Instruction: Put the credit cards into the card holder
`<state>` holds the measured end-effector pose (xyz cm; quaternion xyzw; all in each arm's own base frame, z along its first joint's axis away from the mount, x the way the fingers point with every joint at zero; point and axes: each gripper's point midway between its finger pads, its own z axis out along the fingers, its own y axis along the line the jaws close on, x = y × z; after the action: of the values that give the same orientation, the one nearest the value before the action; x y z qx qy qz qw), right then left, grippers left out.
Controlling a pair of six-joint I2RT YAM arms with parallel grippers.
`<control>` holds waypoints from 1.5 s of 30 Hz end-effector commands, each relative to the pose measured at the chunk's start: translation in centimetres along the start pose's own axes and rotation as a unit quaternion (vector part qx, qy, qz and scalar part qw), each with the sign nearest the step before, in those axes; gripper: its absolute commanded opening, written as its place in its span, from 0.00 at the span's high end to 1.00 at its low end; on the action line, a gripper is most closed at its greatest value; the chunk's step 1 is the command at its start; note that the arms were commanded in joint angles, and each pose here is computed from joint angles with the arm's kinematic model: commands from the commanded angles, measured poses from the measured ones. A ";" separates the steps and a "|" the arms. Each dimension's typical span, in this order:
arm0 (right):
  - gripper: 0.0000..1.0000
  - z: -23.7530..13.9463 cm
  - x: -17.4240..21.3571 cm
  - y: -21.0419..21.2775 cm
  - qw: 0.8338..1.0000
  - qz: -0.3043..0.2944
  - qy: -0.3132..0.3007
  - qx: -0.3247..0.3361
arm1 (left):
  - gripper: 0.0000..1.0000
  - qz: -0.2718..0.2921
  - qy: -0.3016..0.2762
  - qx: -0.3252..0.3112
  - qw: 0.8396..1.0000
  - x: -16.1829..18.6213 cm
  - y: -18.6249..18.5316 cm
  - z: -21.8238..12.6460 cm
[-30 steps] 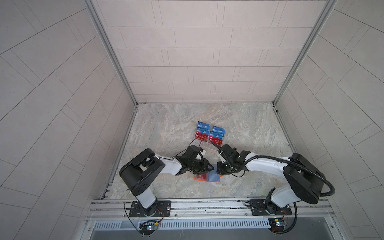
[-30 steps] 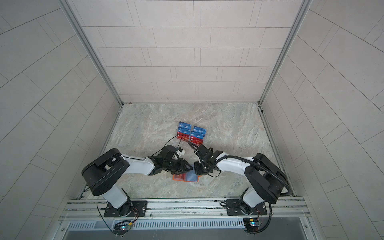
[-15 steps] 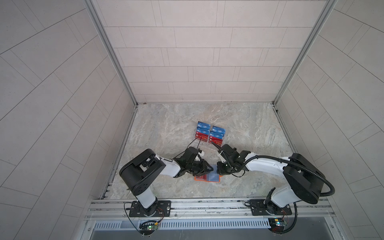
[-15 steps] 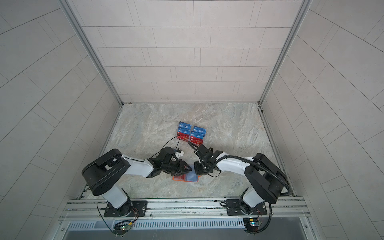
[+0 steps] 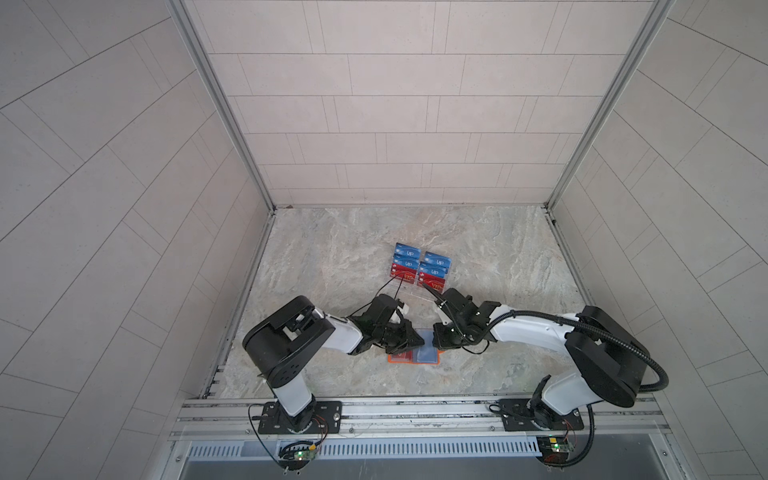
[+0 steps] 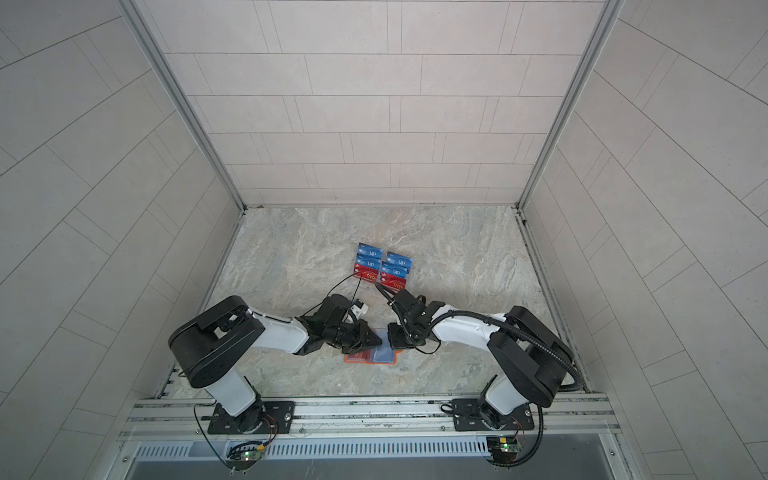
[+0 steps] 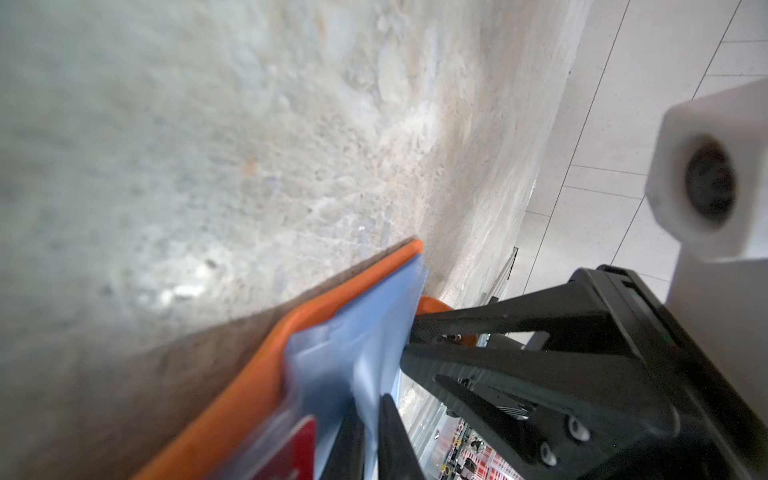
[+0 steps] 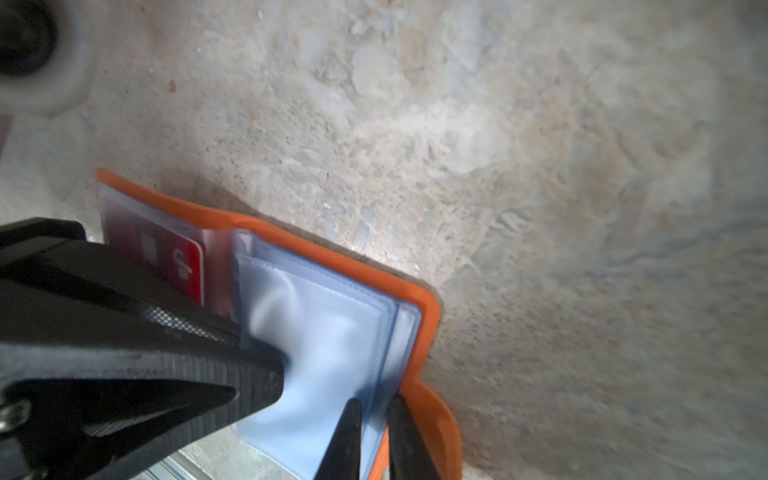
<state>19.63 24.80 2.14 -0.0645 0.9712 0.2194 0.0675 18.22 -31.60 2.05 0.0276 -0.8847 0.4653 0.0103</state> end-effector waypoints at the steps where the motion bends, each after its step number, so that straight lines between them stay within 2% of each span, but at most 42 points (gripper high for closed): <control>1: 0.83 0.3 -0.1 0.0 1.000 0.003 -0.006 0.001 | 0.92 -0.001 0.007 -0.011 1.000 0.3 0.5 0.3; 7: 0.83 -1.7 -1.4 1.0 0.999 -0.004 -0.036 -0.013 | 0.97 0.020 0.005 -0.009 1.000 0.1 -0.5 -0.1; 14: 0.82 -3.4 -3.2 0.8 0.998 -0.002 -0.057 -0.019 | 0.96 0.038 0.007 -0.007 0.999 0.4 -0.6 -0.5; 20: 0.81 -5.8 -6.4 0.1 0.996 -0.013 -0.083 -0.011 | 0.95 0.058 0.013 -0.002 0.998 0.4 -0.8 -1.0; 26: 0.80 -6.8 -7.8 -0.2 0.996 -0.028 -0.078 -0.009 | 0.93 0.069 0.015 0.005 0.998 0.4 -1.0 -1.3; 30: 0.80 -6.1 -6.8 0.7 0.997 -0.020 -0.062 -0.047 | 0.93 0.069 0.011 0.007 0.998 0.5 -1.0 -1.5; 37: 0.80 -3.7 -2.7 1.2 0.997 -0.003 -0.019 -0.081 | 0.94 0.072 0.013 0.015 0.997 1.0 -0.7 -1.7; 45: 0.81 -3.4 -1.6 1.8 0.995 -0.010 -0.016 -0.102 | 0.93 0.076 0.016 0.020 0.997 1.2 -0.9 -1.7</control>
<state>20.16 24.09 4.58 -0.0697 0.9528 0.2900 0.0565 17.01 -30.67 2.99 -0.0303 -0.8824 0.4695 0.0023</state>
